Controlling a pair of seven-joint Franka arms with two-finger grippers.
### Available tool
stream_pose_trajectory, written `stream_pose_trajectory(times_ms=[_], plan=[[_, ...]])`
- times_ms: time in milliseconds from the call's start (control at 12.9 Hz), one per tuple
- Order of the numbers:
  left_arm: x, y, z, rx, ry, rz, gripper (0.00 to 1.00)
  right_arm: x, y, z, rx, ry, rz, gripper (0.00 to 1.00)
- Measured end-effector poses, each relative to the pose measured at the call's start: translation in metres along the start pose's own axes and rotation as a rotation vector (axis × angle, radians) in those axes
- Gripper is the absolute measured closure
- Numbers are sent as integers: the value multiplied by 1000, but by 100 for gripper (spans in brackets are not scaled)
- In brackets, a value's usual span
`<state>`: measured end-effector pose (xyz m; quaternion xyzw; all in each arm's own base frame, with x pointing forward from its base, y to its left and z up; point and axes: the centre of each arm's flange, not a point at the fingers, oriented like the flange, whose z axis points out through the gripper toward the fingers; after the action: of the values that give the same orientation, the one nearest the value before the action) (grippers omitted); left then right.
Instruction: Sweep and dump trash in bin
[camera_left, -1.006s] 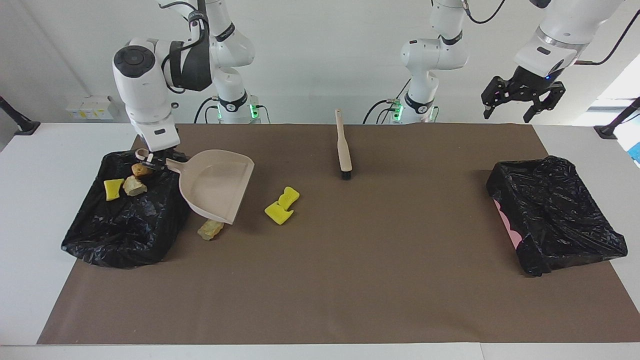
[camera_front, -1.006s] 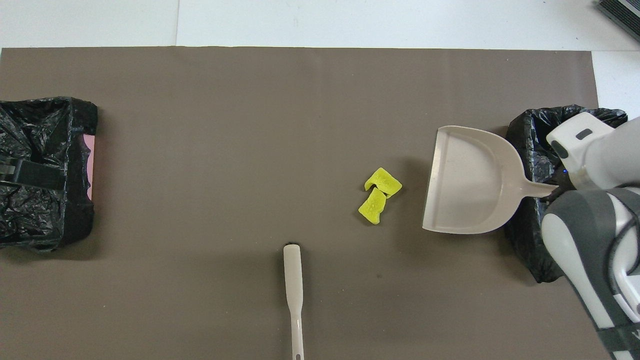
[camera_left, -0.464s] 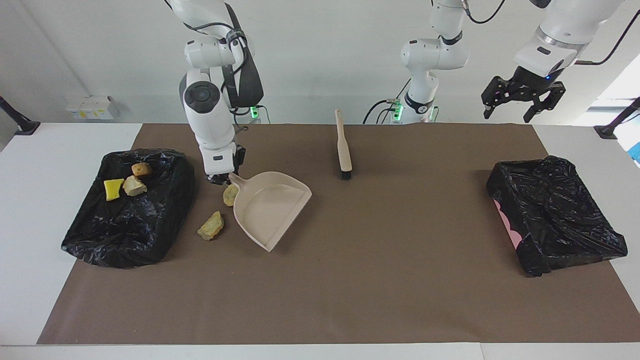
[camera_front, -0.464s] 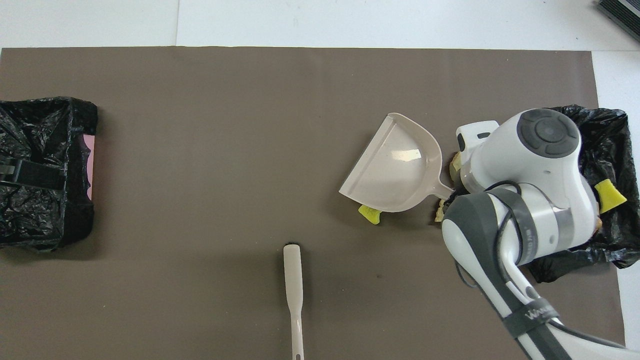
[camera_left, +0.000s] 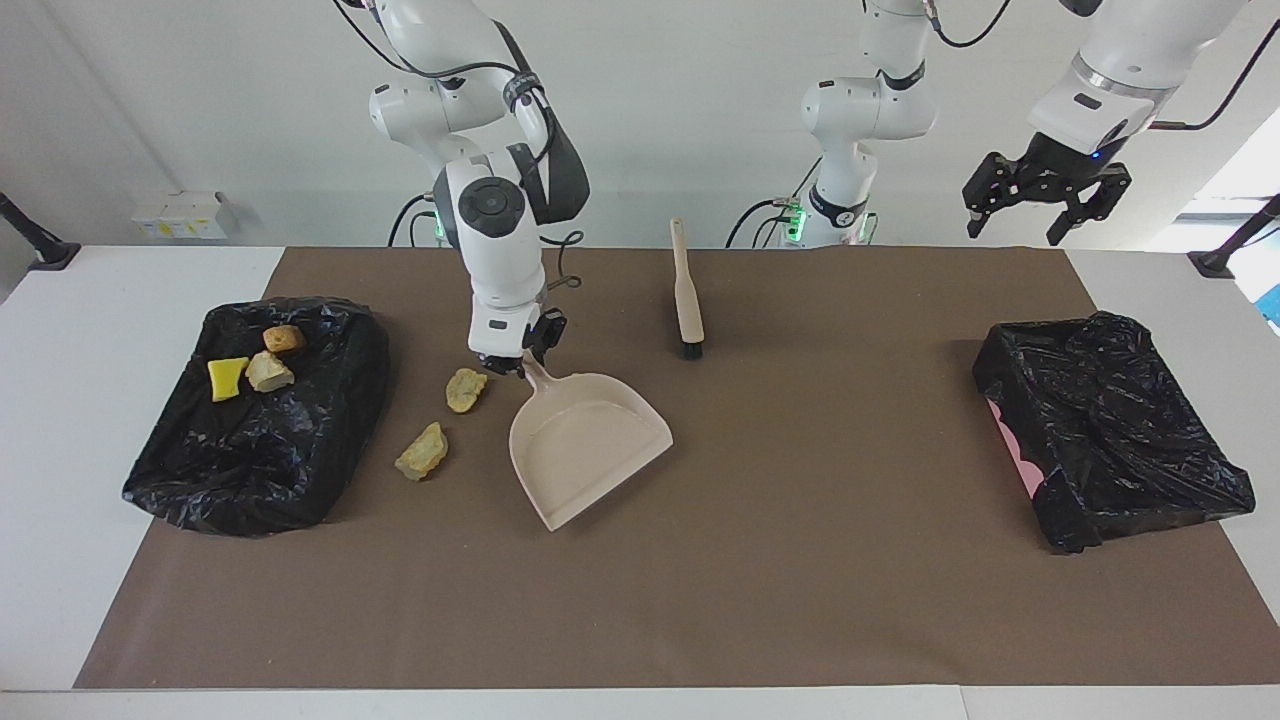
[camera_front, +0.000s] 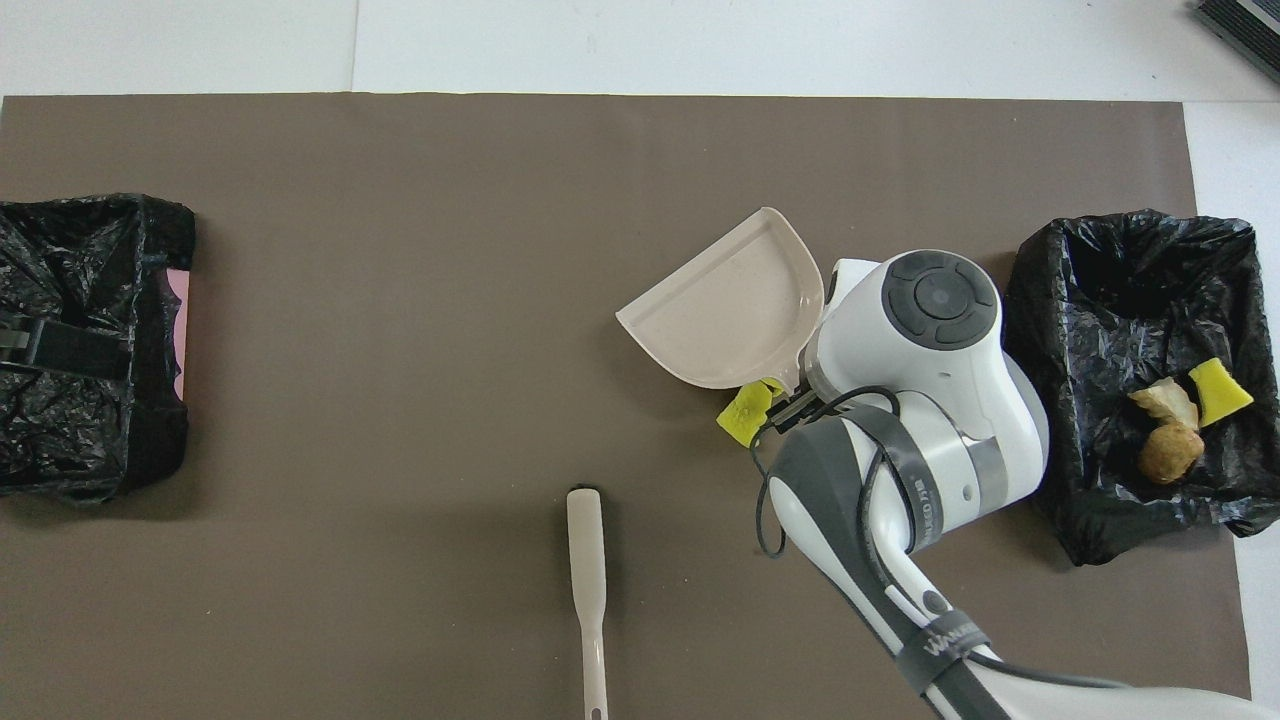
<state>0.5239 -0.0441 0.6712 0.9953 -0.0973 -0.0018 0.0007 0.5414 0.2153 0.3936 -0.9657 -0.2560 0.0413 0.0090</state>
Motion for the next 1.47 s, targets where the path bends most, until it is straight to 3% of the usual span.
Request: stream_pose_trajectory(times_ms=[232,541,773,1006,1238,1470], plan=[[0,0,0,0,0,0,0,20,-33,3,60,16,187,68],[-1,0,1,-1,-8,0,0,71,-92,15,92,21,436,68],[-2,0,0,-1,-11,-1,0,104,-126,34,99,12,557,68],[-2,0,0,-1,-12,-1,0,124,-145,46,100,19,579,68],[-2,0,0,-1,-12,-1,0,127,-145,36,108,36,535,34],[-2,2,0,-1,-8,2,0,113,-145,5,103,6,511,1]])
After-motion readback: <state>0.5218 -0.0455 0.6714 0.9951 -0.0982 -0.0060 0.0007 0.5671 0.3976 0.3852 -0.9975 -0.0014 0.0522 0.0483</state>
